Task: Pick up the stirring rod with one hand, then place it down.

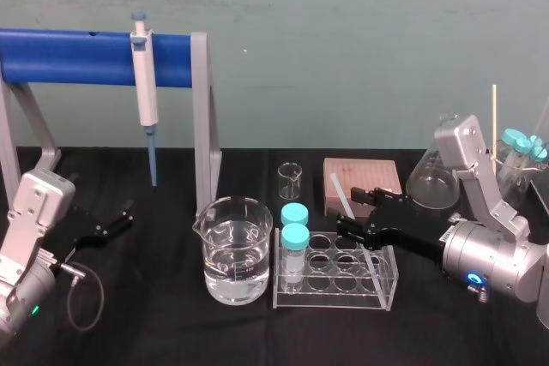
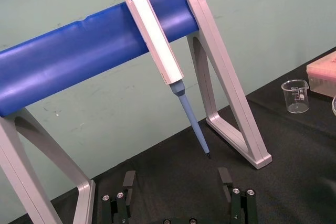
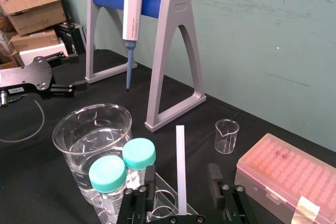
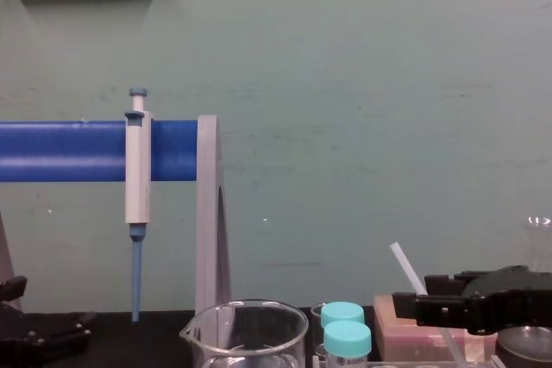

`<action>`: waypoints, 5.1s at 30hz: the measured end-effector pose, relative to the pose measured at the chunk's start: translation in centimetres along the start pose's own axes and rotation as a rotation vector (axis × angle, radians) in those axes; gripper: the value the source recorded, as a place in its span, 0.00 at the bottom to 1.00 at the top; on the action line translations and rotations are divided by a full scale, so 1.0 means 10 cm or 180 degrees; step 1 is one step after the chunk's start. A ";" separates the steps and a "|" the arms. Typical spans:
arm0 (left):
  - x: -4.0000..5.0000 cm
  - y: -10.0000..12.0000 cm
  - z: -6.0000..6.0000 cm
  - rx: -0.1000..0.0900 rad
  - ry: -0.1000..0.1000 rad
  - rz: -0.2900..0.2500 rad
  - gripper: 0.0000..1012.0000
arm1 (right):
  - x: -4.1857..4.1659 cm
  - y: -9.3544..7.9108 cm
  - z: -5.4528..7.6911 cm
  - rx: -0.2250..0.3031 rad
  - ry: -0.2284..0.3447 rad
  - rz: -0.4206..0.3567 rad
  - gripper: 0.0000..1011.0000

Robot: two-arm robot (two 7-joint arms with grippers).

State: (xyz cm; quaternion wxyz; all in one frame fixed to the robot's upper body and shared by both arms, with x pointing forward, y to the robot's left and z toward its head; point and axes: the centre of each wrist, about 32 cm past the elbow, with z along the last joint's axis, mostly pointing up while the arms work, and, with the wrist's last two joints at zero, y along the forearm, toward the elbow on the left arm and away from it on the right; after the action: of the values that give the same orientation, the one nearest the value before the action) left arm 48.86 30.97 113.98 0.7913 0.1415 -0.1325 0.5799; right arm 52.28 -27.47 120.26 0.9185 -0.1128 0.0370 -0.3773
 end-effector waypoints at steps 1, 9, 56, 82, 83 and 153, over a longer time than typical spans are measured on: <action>0.000 0.00 0.00 0.0000 0.0000 0.0000 0.99 | 0.000 0.00 0.00 0.0000 0.0000 0.0000 0.65; 0.000 0.00 0.00 0.0000 0.0000 0.0000 0.99 | 0.000 0.00 0.00 0.0004 0.0001 -0.0002 0.37; 0.000 0.00 0.00 0.0000 0.0000 0.0000 0.99 | -0.222 -0.19 -0.40 0.1516 -0.0297 -0.0354 0.07; 0.000 0.00 0.00 0.0000 0.0000 0.0000 0.99 | 0.004 -0.33 0.30 0.2043 -0.0649 -0.0407 0.07; 0.000 0.00 0.00 0.0000 0.0000 0.0000 0.99 | 0.003 -0.33 0.30 0.2042 -0.0647 -0.0407 0.07; 0.000 0.00 0.00 0.0000 0.0000 0.0000 0.99 | 0.021 -0.27 0.24 0.1977 -0.0586 -0.0417 0.07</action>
State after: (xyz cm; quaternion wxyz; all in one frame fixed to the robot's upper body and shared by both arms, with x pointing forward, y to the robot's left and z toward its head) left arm 48.86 30.97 113.98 0.7913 0.1415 -0.1325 0.5799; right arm 50.93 -29.06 123.28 0.8822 0.1368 -0.1704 -0.4170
